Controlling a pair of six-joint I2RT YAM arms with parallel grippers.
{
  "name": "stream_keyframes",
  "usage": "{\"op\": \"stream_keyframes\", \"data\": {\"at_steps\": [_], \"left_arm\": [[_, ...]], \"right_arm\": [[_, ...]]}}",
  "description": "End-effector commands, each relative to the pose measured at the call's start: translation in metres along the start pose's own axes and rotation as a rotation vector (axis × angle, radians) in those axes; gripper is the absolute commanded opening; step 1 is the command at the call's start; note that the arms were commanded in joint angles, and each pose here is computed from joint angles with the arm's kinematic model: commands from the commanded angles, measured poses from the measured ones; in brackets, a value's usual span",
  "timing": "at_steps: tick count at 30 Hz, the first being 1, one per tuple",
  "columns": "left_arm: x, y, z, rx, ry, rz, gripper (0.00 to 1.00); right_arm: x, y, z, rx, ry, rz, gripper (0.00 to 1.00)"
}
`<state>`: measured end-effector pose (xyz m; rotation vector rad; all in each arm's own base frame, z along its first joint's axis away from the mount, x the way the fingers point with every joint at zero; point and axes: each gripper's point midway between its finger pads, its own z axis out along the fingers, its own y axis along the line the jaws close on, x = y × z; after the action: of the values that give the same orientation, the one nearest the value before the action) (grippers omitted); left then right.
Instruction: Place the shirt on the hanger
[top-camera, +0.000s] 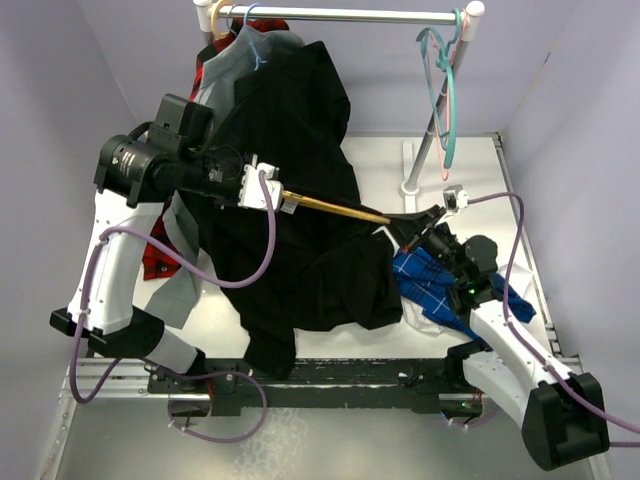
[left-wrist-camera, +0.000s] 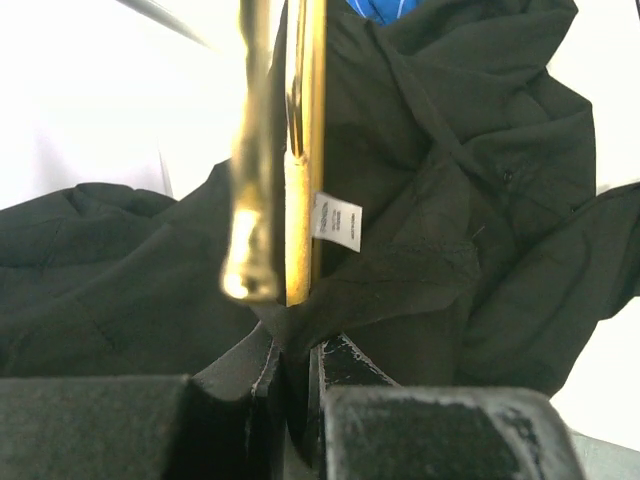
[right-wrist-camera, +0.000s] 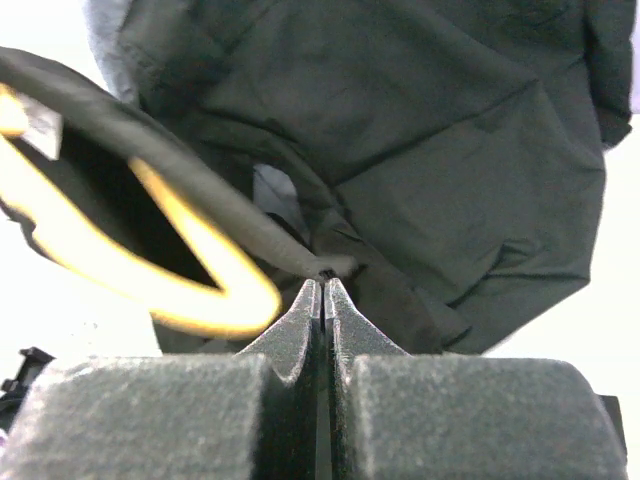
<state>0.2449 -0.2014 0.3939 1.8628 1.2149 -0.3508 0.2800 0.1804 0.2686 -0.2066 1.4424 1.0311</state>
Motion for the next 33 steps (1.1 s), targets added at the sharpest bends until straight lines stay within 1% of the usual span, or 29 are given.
{"op": "stream_keyframes", "data": {"at_steps": [1, 5, 7, 12, 21, 23, 26, 30, 33], "left_arm": [[-0.011, -0.002, -0.027, -0.066, 0.026, 0.097, 0.0], [-0.031, 0.0, -0.036, -0.097, -0.035, 0.09, 0.0], [-0.033, 0.001, -0.038, -0.103, -0.039, 0.096, 0.0], [-0.001, 0.02, -0.037, -0.173, 0.115, 0.123, 0.0], [0.024, 0.041, -0.041, -0.257, 0.255, 0.143, 0.0], [0.029, 0.04, -0.039, -0.252, 0.281, 0.146, 0.0], [0.041, 0.029, -0.03, -0.194, 0.324, 0.145, 0.0], [0.055, 0.013, -0.018, -0.117, 0.383, 0.144, 0.0], [0.056, 0.016, -0.017, -0.138, 0.392, 0.131, 0.0]], "right_arm": [[-0.009, -0.029, 0.003, 0.127, -0.002, -0.086, 0.0], [-0.004, -0.039, 0.007, 0.148, 0.023, -0.098, 0.0], [-0.005, -0.039, 0.009, 0.142, 0.021, -0.092, 0.0], [-0.017, -0.033, 0.01, 0.138, 0.01, -0.118, 0.0], [-0.022, -0.032, 0.007, 0.157, 0.041, -0.151, 0.0], [-0.024, -0.029, 0.007, 0.153, 0.044, -0.15, 0.0], [-0.034, -0.022, 0.005, 0.149, 0.027, -0.155, 0.0], [-0.063, -0.015, 0.005, 0.188, 0.0, -0.199, 0.0], [-0.073, -0.019, 0.005, 0.236, 0.011, -0.23, 0.0]]}}
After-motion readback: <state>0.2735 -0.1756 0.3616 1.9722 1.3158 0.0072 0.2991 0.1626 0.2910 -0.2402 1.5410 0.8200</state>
